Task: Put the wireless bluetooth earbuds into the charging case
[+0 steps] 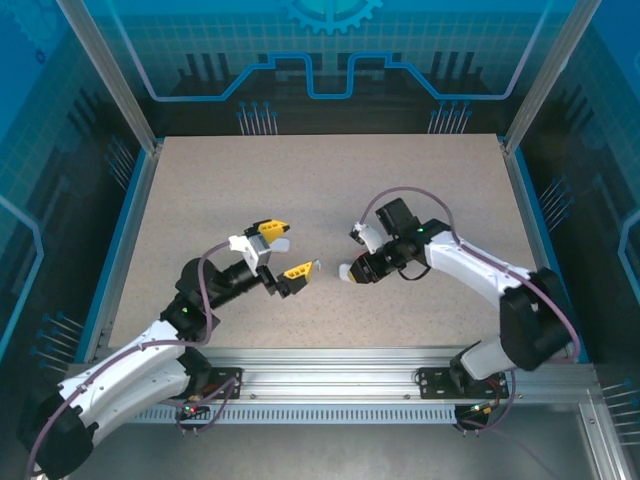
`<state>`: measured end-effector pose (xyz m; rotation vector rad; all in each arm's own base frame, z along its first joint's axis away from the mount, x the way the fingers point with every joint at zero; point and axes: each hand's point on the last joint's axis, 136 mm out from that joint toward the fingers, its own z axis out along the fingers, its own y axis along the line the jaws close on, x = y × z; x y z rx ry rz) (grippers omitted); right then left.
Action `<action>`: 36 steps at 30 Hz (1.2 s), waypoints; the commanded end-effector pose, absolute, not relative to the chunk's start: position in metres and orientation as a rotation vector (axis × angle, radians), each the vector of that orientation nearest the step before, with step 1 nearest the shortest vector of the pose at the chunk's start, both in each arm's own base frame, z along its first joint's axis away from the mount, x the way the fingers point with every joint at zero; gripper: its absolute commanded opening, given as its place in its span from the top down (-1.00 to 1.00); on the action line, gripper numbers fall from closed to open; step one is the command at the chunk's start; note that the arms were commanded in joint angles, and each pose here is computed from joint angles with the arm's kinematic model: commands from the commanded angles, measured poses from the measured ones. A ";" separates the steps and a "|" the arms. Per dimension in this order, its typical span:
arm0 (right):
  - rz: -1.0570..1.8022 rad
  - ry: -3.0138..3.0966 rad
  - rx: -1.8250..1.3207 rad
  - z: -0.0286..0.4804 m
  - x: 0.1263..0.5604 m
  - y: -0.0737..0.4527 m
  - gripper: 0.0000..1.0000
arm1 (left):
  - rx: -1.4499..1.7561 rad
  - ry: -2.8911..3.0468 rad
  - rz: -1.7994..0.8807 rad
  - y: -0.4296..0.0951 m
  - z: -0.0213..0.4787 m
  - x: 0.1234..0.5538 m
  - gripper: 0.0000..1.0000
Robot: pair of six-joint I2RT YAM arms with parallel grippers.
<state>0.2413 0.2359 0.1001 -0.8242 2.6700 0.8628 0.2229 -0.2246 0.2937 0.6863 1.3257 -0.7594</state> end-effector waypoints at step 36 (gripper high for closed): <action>0.250 2.676 -1.116 0.117 0.311 0.266 -0.59 | 0.204 1.551 -0.361 -0.130 0.269 0.272 -0.97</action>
